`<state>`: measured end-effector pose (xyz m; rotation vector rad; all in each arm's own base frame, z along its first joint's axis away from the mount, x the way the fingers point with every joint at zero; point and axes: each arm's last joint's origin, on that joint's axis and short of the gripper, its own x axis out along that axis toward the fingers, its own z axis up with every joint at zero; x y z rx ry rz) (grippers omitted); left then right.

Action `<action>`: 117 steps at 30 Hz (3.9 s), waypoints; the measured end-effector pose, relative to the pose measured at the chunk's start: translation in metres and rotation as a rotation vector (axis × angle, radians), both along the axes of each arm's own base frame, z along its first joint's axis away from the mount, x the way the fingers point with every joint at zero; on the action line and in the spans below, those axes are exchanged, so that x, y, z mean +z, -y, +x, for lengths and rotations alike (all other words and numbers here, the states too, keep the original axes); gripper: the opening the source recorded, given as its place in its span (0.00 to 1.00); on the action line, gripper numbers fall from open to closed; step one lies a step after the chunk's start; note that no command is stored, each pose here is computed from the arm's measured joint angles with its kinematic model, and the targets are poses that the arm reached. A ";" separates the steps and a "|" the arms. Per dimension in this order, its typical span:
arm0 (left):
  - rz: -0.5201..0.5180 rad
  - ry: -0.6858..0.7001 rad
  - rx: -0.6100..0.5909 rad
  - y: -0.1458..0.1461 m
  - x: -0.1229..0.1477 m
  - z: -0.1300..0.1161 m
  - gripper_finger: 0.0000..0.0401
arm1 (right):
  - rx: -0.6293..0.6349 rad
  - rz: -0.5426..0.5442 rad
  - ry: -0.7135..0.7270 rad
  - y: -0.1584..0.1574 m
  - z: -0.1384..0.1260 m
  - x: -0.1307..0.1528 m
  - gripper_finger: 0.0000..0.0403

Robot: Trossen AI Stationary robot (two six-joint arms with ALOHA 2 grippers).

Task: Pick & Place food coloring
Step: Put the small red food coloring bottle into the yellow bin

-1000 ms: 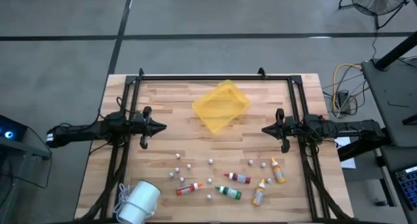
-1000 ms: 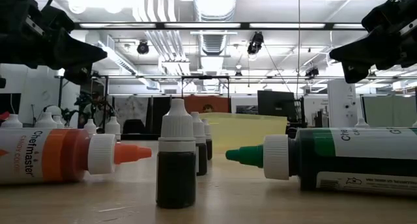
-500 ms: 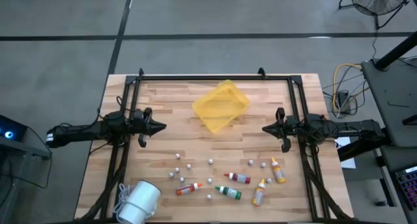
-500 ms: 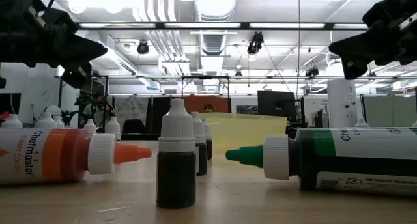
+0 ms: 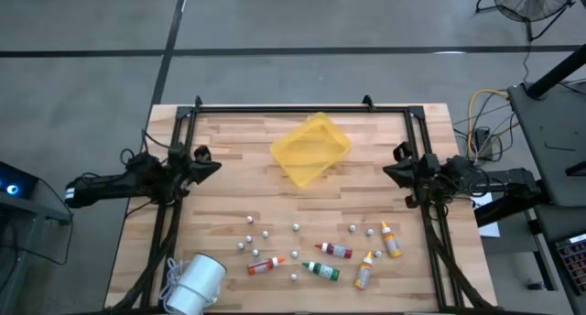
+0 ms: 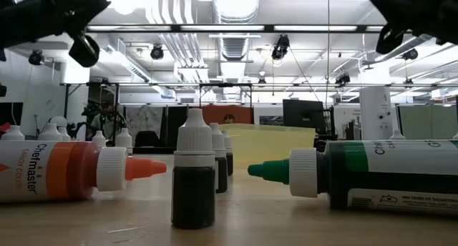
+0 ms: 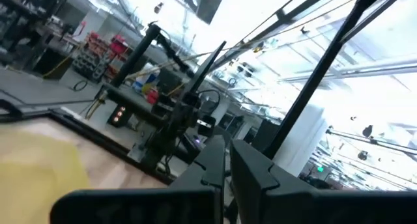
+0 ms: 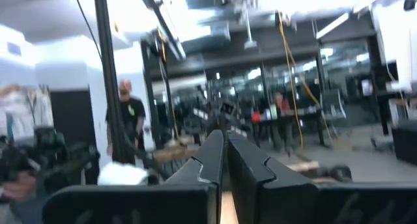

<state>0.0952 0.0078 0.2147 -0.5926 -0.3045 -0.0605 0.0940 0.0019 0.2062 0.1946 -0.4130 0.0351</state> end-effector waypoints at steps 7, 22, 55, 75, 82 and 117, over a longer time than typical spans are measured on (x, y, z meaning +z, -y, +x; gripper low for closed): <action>0.005 0.040 0.010 0.000 0.014 -0.004 0.00 | -0.042 0.082 0.030 0.002 -0.001 0.002 0.03; 0.050 0.180 0.081 0.000 0.061 -0.021 0.00 | -0.014 0.307 0.152 0.005 -0.012 0.038 0.03; 0.409 -0.122 0.145 -0.002 0.188 0.014 0.00 | -0.129 -0.171 -0.036 0.000 0.035 0.207 0.03; 0.406 -0.215 0.120 -0.002 0.180 0.013 0.00 | -0.089 -0.128 -0.304 0.000 0.044 0.216 0.03; 0.435 -0.264 0.105 -0.002 0.167 0.017 0.00 | -0.080 -0.111 -0.362 0.000 0.052 0.198 0.03; 0.440 -0.163 0.105 0.000 0.013 -0.005 0.00 | -0.044 -0.002 -0.401 0.000 0.057 0.184 0.03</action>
